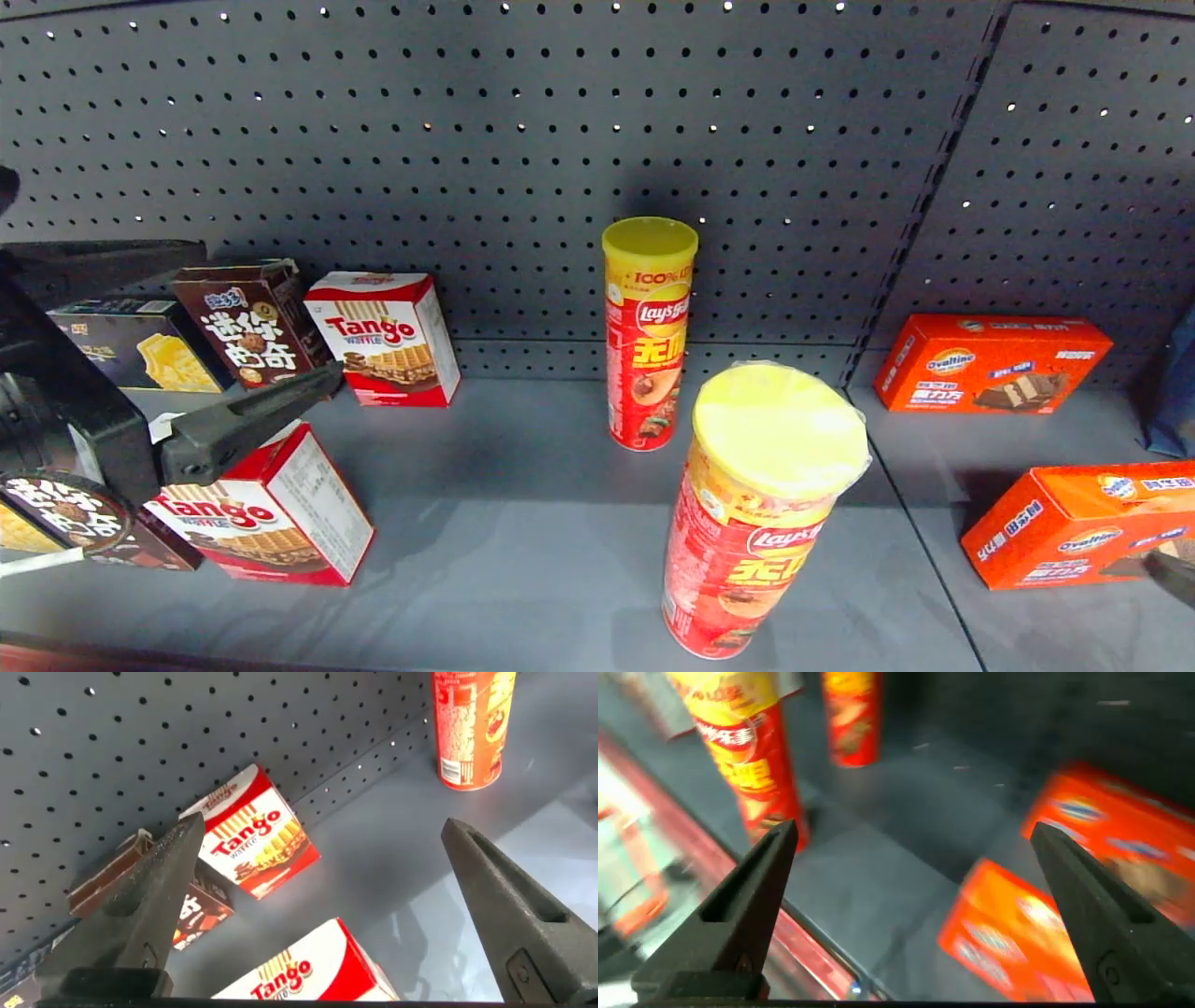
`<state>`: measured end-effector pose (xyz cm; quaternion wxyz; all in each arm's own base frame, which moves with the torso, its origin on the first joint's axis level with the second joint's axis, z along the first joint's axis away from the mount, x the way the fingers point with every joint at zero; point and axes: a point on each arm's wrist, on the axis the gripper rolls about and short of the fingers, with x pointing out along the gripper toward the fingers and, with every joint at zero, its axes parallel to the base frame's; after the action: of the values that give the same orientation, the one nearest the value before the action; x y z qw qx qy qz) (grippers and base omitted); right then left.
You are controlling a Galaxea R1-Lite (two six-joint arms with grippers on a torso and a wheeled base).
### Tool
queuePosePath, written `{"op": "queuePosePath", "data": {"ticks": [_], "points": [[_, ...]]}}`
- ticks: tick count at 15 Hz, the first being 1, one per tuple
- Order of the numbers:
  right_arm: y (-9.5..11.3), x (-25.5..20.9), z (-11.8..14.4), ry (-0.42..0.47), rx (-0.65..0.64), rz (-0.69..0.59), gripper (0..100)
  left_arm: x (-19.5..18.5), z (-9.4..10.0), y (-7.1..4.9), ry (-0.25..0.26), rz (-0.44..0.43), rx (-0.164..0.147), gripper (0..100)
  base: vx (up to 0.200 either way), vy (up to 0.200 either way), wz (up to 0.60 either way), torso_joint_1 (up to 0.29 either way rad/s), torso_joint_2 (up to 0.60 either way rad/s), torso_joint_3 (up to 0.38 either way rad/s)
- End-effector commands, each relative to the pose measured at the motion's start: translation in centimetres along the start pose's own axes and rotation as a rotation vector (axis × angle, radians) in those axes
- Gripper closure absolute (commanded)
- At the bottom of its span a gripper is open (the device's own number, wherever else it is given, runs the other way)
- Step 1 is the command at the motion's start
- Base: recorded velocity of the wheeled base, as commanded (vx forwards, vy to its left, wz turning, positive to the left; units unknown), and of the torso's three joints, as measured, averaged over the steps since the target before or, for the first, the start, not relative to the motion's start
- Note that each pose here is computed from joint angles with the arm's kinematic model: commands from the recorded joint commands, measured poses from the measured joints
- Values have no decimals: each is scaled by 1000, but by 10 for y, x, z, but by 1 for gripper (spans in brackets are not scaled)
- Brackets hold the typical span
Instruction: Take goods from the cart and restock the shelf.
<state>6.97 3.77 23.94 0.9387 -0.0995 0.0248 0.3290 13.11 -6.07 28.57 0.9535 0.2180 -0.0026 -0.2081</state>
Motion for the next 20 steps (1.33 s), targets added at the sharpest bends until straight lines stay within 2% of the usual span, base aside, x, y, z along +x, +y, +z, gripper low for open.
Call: {"op": "queuePosePath", "data": {"ticks": [1,6,11,12,15,20], "points": [[15,68,-5,118,36,129,0,3,3,2,-4,3,-5,0,0,0,0,0,0,0],[20,96,-14,196,42,142,0,5,4,2,-4,3,-7,0,0,0,0,0,0,0],[20,103,-18,222,41,144,0,4,4,3,-5,4,-7,0,0,0,0,0,0,0],[22,109,-21,247,38,155,0,4,4,3,-6,2,-28,0,0,0,0,0,0,0],[25,115,-22,261,35,164,0,4,4,3,-6,4,-37,0,0,0,0,0,0,0],[30,129,-23,291,24,165,0,4,4,3,-6,6,-79,0,0,0,0,0,0,0]]}}
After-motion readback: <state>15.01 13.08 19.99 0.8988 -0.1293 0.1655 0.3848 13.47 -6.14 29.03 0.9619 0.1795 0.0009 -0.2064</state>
